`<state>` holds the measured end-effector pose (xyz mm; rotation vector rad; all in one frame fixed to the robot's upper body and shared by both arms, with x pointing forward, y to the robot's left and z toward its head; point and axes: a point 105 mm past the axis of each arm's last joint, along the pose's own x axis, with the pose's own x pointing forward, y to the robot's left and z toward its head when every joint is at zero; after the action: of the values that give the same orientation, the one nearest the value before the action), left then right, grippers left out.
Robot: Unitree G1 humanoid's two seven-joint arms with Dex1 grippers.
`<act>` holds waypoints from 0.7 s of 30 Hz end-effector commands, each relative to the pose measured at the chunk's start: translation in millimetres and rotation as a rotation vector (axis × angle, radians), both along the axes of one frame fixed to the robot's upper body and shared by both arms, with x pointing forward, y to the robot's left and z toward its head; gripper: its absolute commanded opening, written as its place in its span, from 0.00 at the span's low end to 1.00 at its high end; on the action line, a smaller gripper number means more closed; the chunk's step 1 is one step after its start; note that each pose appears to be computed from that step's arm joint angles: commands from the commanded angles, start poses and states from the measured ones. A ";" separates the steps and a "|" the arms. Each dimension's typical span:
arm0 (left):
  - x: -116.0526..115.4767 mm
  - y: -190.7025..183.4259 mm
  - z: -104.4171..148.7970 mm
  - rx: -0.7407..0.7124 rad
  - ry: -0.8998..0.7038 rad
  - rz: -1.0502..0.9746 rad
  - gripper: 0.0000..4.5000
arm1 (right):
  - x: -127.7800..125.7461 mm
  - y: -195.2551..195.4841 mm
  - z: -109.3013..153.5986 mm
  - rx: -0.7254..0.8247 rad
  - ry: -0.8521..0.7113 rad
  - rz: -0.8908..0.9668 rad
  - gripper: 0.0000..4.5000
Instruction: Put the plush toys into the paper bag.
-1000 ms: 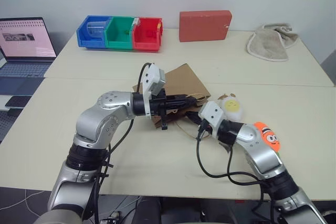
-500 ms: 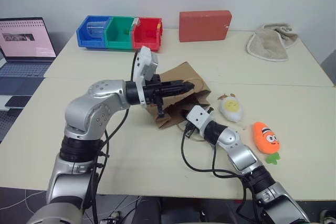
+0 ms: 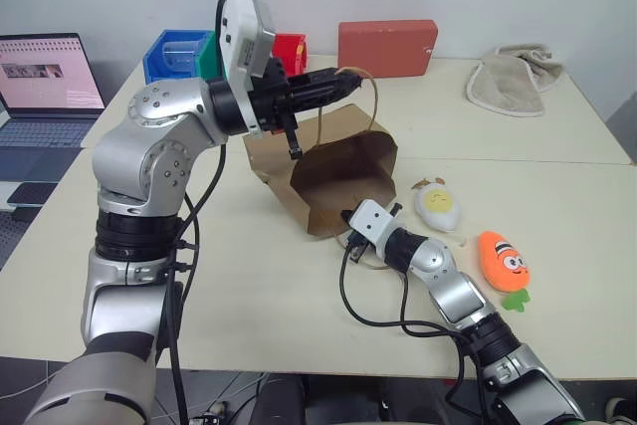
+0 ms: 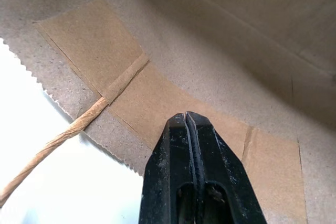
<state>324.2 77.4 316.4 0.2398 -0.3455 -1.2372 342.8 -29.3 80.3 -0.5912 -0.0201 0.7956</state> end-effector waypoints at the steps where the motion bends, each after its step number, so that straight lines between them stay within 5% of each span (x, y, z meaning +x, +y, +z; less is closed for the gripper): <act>1: -8.0 -1.5 15.2 -0.004 -0.080 -0.014 0.00 | -4.6 3.2 -8.1 -0.017 0.033 0.013 0.00; 9: -23.7 -7.8 -35.3 0.117 0.048 -0.119 0.00 | -1.1 0.8 8.5 0.016 0.003 -0.006 0.00; 21: -37.7 -9.5 -61.9 0.163 0.147 -0.191 0.00 | -20.4 -10.6 47.7 0.051 -0.009 0.045 0.00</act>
<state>293.7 70.7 251.0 0.2321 -0.1196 -1.4394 327.1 -40.6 109.9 -0.5584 -0.0047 0.8231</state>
